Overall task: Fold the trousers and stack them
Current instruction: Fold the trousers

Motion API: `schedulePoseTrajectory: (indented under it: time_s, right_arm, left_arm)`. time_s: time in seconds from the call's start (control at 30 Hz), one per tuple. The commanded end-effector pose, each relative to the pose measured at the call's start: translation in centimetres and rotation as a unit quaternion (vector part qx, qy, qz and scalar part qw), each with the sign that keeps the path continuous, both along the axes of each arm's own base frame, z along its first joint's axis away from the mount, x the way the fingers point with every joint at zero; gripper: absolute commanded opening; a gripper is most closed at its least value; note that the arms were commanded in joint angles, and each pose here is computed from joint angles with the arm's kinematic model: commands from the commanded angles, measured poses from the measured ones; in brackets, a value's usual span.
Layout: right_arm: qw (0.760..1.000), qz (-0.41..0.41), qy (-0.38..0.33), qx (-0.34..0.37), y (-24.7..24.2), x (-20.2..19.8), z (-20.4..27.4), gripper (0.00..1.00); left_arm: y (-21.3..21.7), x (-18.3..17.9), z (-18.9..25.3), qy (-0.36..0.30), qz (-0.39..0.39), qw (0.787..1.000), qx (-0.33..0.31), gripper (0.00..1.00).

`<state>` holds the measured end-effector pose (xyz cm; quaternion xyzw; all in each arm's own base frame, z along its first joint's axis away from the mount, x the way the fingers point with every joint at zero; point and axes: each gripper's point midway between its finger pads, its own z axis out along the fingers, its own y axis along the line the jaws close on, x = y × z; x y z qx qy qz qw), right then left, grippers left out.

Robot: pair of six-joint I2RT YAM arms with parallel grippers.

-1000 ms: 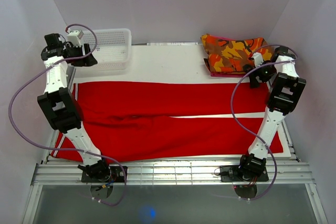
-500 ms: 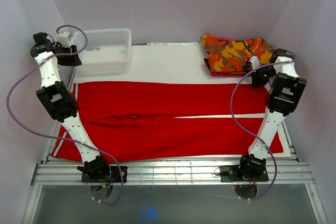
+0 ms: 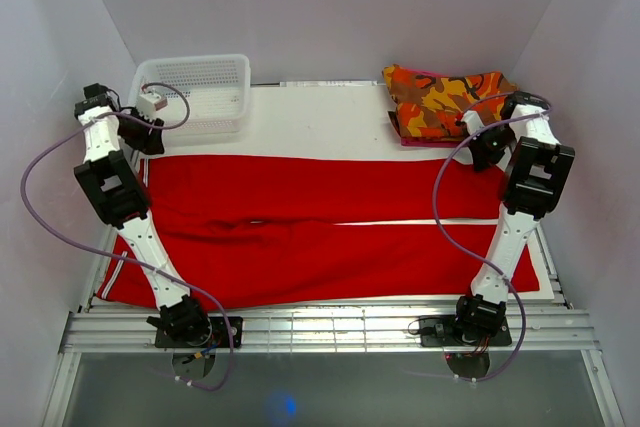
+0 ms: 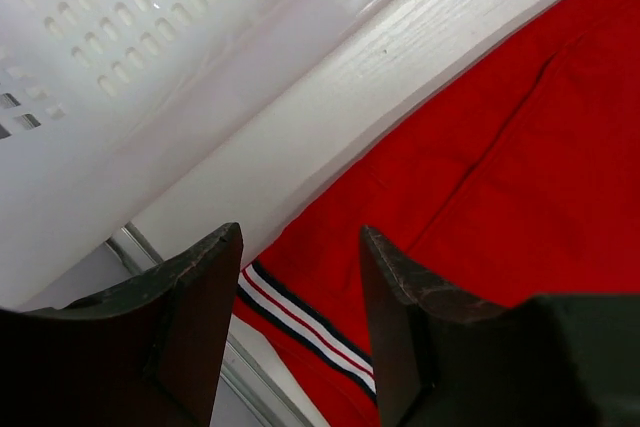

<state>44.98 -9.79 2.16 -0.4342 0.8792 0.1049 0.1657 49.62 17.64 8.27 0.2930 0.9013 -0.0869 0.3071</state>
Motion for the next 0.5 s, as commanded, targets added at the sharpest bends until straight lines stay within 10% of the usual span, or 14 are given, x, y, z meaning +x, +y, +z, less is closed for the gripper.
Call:
schedulePoseTrajectory:
  time_s: [0.0,0.3,0.47]
  right_arm:
    - [1.000,0.025,0.002,-0.014,0.3,-1.3,2.3,0.08]
    - [0.999,0.029,0.007,-0.025,0.4,-2.5,2.9,0.08]
    - [0.999,0.028,0.002,-0.030,0.4,-2.3,3.7,0.08]
  left_arm:
    - [0.4,0.3,-0.7,-0.011,-0.053,0.998,0.028,0.61]
    - [1.9,0.5,-5.5,-0.018,-0.083,0.993,0.081,0.72]
    - [0.2,-1.7,-6.7,0.006,-0.138,0.989,0.058,0.59]
